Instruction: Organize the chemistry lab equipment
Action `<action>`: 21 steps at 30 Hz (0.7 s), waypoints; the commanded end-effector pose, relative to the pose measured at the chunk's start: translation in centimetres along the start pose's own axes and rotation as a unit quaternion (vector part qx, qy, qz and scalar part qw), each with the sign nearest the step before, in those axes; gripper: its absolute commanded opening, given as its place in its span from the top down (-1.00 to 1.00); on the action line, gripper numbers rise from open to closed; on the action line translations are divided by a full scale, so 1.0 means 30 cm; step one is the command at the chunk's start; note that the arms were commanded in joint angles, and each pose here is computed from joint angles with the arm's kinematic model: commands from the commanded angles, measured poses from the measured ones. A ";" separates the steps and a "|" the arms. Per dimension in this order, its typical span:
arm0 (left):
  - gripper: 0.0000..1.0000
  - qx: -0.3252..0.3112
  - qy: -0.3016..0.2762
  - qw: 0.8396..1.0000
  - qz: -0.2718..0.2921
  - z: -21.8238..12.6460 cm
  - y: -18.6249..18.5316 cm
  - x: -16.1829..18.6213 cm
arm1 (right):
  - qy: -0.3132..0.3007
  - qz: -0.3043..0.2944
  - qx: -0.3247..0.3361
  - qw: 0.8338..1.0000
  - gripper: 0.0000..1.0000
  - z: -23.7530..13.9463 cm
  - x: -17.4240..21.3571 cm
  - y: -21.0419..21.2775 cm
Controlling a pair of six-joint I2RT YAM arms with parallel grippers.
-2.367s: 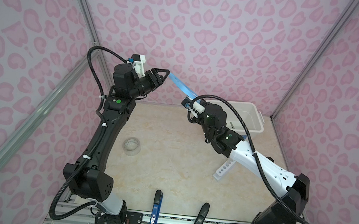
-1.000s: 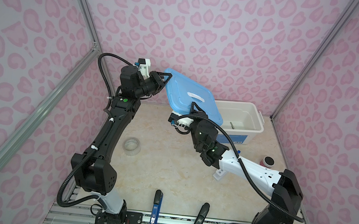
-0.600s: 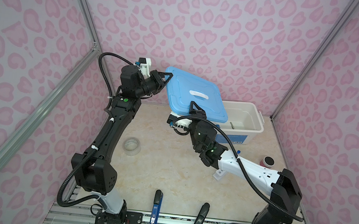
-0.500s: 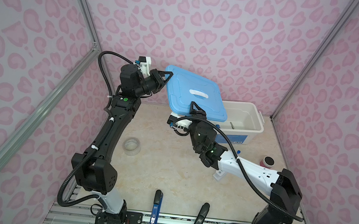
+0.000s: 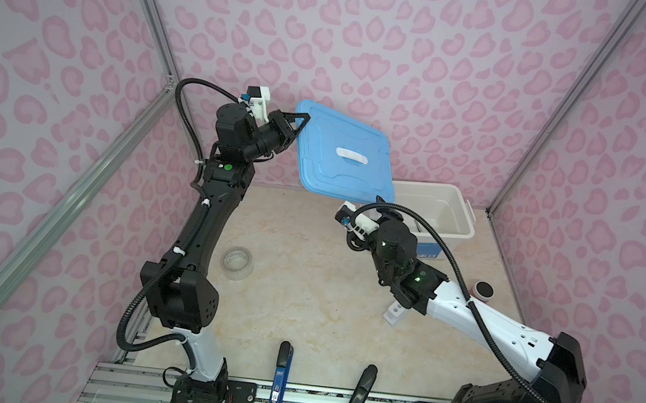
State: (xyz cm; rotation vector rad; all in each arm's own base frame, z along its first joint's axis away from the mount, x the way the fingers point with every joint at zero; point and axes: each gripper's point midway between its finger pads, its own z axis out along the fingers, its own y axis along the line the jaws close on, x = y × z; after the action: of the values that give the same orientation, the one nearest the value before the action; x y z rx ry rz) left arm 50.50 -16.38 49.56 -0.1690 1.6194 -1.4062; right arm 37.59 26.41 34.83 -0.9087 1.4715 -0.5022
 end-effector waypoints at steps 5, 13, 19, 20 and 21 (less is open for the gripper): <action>0.92 0.042 -0.004 0.999 0.016 0.005 -0.070 -0.021 | 0.033 0.221 -0.130 0.966 -0.41 -0.030 0.178 -0.043; 0.92 0.045 0.008 0.999 0.016 -0.009 -0.077 0.004 | 0.028 0.443 -0.194 0.875 -0.31 0.058 0.282 -0.216; 0.92 0.049 0.018 0.999 0.012 -0.015 -0.085 0.024 | -0.028 0.533 -0.296 0.792 -0.34 0.118 0.254 -0.231; 0.93 0.050 0.020 0.998 0.010 -0.014 -0.085 0.027 | -0.035 0.540 -0.309 0.782 -0.32 0.127 0.255 -0.228; 0.93 0.051 0.022 0.998 0.009 -0.014 -0.086 0.028 | -0.043 0.544 -0.325 0.773 -0.32 0.133 0.251 -0.223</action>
State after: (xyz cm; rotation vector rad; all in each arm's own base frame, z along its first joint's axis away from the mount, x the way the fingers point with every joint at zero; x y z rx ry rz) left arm 50.01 -17.34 48.69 -0.1361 1.6465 -1.4618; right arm 44.77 14.99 33.16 -0.3485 1.8935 0.6610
